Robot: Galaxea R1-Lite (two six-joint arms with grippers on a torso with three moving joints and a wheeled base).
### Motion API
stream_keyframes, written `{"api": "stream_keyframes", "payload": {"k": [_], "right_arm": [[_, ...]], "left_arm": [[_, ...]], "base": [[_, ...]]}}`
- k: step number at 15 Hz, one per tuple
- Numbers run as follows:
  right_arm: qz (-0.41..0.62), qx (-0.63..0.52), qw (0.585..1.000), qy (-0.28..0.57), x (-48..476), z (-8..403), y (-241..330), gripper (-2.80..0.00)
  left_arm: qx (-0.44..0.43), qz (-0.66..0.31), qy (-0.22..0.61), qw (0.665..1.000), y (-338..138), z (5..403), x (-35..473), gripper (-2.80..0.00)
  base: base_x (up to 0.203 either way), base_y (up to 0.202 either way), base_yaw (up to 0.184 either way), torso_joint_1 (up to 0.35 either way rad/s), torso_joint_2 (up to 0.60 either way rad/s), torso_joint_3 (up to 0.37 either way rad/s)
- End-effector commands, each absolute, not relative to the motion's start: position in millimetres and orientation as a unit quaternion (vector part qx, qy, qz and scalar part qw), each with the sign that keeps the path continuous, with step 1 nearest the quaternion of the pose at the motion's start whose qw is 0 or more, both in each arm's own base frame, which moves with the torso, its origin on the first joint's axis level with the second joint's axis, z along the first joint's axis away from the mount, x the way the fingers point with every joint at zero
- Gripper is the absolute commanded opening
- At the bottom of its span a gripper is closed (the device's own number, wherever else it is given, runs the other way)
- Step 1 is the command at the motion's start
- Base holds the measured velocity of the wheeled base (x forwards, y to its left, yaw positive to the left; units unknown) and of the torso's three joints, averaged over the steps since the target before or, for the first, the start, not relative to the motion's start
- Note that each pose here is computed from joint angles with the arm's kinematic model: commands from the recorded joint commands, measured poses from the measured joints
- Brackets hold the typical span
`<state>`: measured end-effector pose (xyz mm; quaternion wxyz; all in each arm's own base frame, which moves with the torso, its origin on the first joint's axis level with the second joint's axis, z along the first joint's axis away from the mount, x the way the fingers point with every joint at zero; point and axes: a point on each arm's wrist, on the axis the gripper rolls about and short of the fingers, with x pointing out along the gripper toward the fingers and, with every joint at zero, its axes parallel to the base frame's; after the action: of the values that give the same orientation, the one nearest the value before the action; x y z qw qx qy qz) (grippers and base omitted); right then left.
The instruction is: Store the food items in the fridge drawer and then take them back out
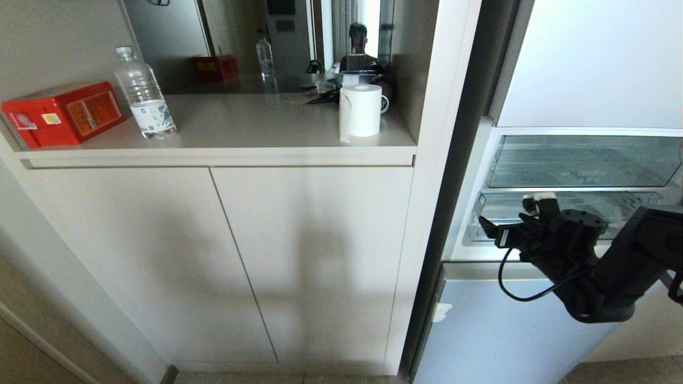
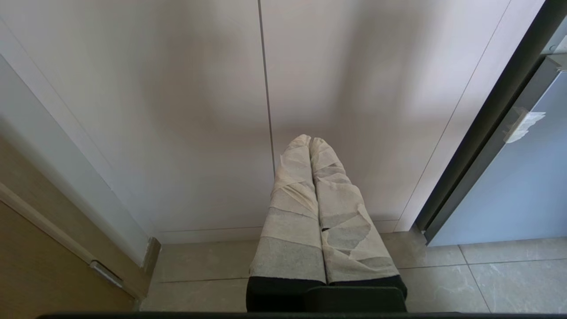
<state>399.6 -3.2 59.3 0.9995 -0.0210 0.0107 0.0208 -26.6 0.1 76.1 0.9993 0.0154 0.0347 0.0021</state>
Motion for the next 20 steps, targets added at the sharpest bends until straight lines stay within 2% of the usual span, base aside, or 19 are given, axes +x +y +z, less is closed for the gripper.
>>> {"api": "stream_keyframes", "payload": {"k": [1,11,12,20], "right_arm": [[0.022,-0.017,1.0,0.002,408.0,55.7,-2.8,0.0],[0.035,0.006,0.999,-0.017,421.2,67.5,8.3,0.0],[0.039,0.006,0.999,-0.011,421.5,66.6,11.5,-2.8],[0.054,0.007,0.999,0.0,429.0,66.0,27.0,-2.8]], "left_arm": [[0.015,0.003,0.036,0.999,0.1,76.1,-26.5,-2.8],[0.015,0.003,0.036,0.999,0.1,76.0,-26.5,-2.8],[0.015,0.003,0.036,0.999,0.1,76.0,-26.5,-2.8],[0.015,0.003,0.036,0.999,0.1,76.0,-26.5,-2.8]], "base": [[0.0,0.0,0.0,0.0,0.0,0.0],[0.0,0.0,0.0,0.0,0.0,0.0],[0.0,0.0,0.0,0.0,0.0,0.0],[0.0,0.0,0.0,0.0,0.0,0.0]]}}
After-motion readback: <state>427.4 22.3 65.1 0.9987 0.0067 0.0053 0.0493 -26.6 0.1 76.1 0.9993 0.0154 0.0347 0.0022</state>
